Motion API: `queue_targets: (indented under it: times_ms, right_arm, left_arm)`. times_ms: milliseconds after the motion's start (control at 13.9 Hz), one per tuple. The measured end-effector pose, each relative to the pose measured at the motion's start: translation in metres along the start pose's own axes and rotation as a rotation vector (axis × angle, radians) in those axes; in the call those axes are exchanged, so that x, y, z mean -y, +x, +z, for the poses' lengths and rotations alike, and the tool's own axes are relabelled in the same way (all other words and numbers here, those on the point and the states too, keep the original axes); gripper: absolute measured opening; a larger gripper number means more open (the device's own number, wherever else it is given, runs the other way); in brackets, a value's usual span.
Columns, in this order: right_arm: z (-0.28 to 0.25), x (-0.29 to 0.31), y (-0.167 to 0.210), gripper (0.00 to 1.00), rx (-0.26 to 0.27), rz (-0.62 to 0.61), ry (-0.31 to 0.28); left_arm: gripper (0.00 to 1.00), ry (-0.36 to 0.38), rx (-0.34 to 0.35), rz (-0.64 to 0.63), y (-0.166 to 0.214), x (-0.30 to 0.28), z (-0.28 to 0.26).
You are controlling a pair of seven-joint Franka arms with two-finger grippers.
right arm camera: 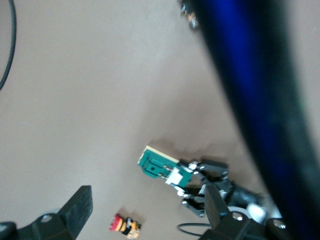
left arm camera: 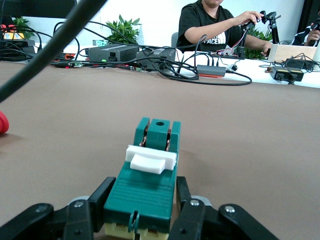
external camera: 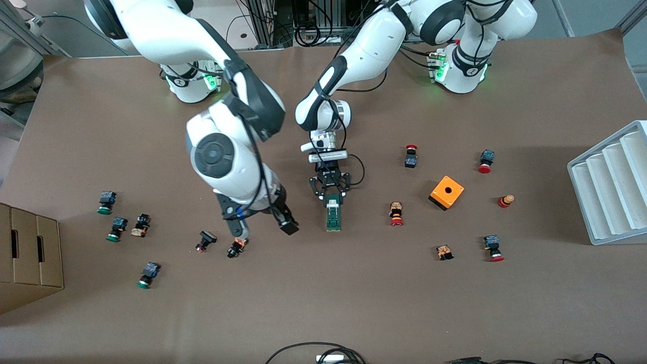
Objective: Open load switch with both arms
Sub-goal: 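Open the right gripper and lift it away from the switch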
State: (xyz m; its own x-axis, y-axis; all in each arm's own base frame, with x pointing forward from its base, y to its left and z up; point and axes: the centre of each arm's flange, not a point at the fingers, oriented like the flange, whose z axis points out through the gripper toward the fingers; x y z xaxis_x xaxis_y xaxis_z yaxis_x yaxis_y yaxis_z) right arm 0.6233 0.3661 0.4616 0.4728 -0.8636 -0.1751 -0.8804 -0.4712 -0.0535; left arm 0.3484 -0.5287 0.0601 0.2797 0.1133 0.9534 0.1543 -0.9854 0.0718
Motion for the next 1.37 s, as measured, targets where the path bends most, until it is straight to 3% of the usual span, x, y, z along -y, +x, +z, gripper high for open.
queue_targets:
  times_ms: [72, 216, 432, 792, 1081, 1369]
  right_arm:
    - [-0.019, -0.007, 0.016, 1.00, 0.003, -0.044, -0.011]
    - [-0.057, -0.023, 0.053, 1.00, 0.014, -0.138, -0.034]
    - [-0.108, -0.055, 0.103, 1.00, 0.036, -0.299, -0.054]
    - [-0.165, -0.115, 0.180, 1.00, 0.052, -0.593, -0.048]
    - [-0.203, -0.173, 0.237, 1.00, -0.001, -0.850, -0.059]
    - [-0.234, -0.220, 0.261, 1.00, -0.050, -1.024, -0.087]
  left_arm:
    - [0.65, -0.002, 0.001, -0.007, 0.002, -0.003, 0.000]
    - [0.70, -0.005, 0.000, -0.011, 0.004, -0.005, 0.001]
    - [0.99, -0.017, -0.002, -0.025, 0.009, -0.014, -0.002]
    - [1.00, -0.010, 0.008, -0.033, 0.008, -0.015, -0.006]
    - [1.00, 0.013, 0.025, -0.051, 0.007, -0.017, -0.013]
    - [1.00, 0.027, 0.048, -0.063, 0.003, -0.019, -0.022]
